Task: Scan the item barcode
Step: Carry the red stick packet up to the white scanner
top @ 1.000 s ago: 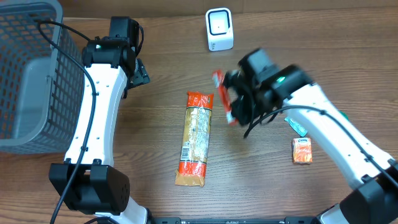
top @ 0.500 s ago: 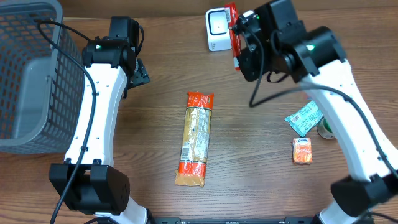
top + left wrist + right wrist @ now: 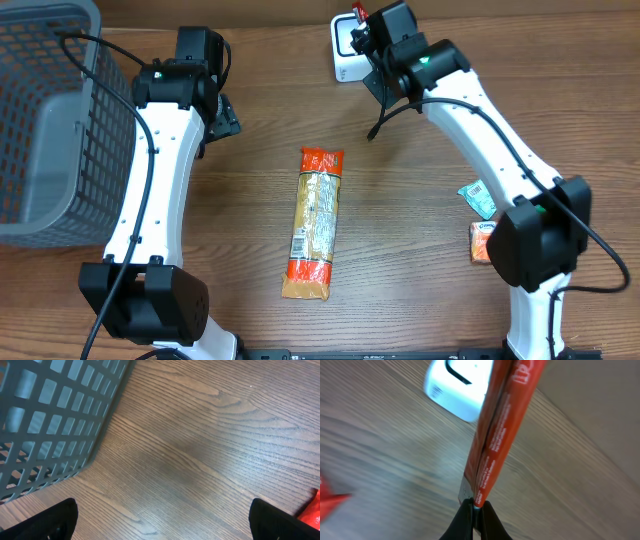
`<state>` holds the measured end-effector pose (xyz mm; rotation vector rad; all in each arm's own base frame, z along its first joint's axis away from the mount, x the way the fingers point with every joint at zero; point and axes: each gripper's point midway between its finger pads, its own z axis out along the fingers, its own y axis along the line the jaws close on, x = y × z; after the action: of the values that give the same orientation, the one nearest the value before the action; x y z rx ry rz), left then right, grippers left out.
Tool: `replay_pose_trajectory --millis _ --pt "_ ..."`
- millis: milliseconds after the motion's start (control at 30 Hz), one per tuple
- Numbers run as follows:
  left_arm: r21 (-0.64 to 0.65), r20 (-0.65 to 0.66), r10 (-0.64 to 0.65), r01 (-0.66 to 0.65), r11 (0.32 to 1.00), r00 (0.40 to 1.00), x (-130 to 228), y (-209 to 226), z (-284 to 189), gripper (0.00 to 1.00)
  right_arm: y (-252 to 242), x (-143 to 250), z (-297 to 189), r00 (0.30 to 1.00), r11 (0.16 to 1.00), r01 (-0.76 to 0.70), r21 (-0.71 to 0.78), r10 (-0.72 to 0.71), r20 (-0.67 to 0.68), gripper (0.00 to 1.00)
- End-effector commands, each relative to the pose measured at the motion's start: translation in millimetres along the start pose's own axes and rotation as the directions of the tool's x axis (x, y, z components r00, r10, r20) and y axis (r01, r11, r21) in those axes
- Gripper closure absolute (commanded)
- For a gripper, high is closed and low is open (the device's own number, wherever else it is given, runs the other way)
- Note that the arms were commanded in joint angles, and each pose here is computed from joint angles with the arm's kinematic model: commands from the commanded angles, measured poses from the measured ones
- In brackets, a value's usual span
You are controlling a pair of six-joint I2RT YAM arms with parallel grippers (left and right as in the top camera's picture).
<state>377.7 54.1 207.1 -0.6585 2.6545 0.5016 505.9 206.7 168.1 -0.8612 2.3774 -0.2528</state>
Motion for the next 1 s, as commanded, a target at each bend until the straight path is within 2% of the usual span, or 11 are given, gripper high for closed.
replay_pose_trajectory --millis 0,333,633,767,967 --pt "0.012 0.017 -0.006 0.006 1.000 1.000 -3 -2 -6 0.00 -22 6 23 0.993 0.982 0.106 0.155 -0.097 -0.064 0.97" --pt "0.012 0.017 -0.006 0.006 1.000 1.000 -3 -2 -6 0.00 -38 21 72 0.951 0.899 0.284 0.333 -0.221 -0.215 0.97" --pt "0.012 0.017 -0.006 0.006 1.000 1.000 -3 -2 -6 0.00 -23 -6 81 0.937 0.854 0.348 0.386 -0.307 -0.165 0.97" --pt "0.012 0.017 -0.006 0.006 1.000 1.000 -3 -2 -6 0.00 -17 -31 73 0.908 0.801 0.414 0.433 -0.394 -0.141 0.96" --pt "0.012 0.017 -0.006 0.006 1.000 1.000 -3 -2 -6 0.00 -11 -38 71 0.887 0.775 0.453 0.440 -0.439 -0.140 0.96"
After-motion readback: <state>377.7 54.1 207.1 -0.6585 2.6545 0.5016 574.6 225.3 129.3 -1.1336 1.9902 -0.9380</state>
